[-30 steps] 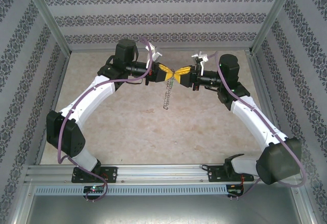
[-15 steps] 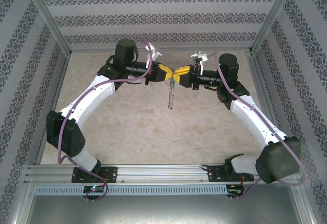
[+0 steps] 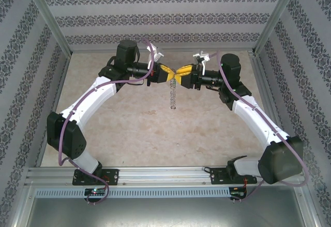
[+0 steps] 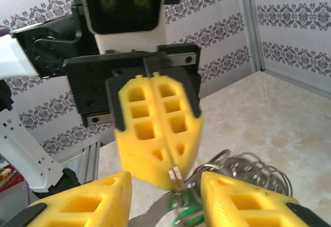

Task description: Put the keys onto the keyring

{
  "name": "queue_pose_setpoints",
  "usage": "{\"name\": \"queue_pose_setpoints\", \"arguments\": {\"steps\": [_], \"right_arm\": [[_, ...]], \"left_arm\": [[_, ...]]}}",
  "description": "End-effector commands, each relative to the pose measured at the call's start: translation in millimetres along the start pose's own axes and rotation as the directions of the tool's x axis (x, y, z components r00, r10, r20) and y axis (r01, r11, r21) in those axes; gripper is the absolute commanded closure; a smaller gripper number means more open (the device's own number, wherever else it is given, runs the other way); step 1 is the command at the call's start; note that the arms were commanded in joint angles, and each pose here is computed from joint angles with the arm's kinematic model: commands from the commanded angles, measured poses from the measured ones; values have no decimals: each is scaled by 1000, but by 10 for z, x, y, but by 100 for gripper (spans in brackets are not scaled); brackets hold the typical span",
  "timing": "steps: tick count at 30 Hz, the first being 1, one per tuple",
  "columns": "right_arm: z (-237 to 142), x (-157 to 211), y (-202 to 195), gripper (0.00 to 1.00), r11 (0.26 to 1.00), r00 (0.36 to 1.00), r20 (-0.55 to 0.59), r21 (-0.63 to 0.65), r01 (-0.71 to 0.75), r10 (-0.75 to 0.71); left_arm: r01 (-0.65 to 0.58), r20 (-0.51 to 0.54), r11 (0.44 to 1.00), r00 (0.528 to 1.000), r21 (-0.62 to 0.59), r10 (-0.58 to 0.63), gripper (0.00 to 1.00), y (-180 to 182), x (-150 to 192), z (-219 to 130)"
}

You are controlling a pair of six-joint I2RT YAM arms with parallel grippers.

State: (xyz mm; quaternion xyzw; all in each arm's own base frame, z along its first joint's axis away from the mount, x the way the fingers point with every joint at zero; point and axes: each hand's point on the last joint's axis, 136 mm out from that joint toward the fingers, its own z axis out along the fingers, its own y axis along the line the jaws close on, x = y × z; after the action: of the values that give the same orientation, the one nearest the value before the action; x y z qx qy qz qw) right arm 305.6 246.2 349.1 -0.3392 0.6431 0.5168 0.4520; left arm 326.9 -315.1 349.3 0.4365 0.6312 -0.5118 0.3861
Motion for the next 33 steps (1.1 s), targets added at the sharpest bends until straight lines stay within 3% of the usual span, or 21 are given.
{"name": "queue_pose_setpoints", "arguments": {"steps": [1, 6, 11, 29, 33], "right_arm": [[-20, -35, -67, 60, 1000, 1000, 17, 20, 6, -6], [-101, -66, -116, 62, 999, 999, 39, 52, 9, -11], [-88, -58, -59, 69, 1000, 1000, 26, 10, 1, -1], [28, 54, 19, 76, 999, 1000, -15, -44, -18, 18], [37, 74, 19, 86, 998, 1000, -21, -51, -24, 23]], "left_arm": [[-89, 41, 993, 995, 79, 86, 100, -296, -181, -28], [-90, 42, 993, 995, 76, 87, 100, -297, -185, -31], [-91, 44, 993, 995, 74, 88, 100, -288, -190, -31], [-89, 48, 994, 995, 66, 86, 100, -263, -201, -23], [-90, 50, 994, 995, 63, 87, 100, -260, -208, -25]]}}
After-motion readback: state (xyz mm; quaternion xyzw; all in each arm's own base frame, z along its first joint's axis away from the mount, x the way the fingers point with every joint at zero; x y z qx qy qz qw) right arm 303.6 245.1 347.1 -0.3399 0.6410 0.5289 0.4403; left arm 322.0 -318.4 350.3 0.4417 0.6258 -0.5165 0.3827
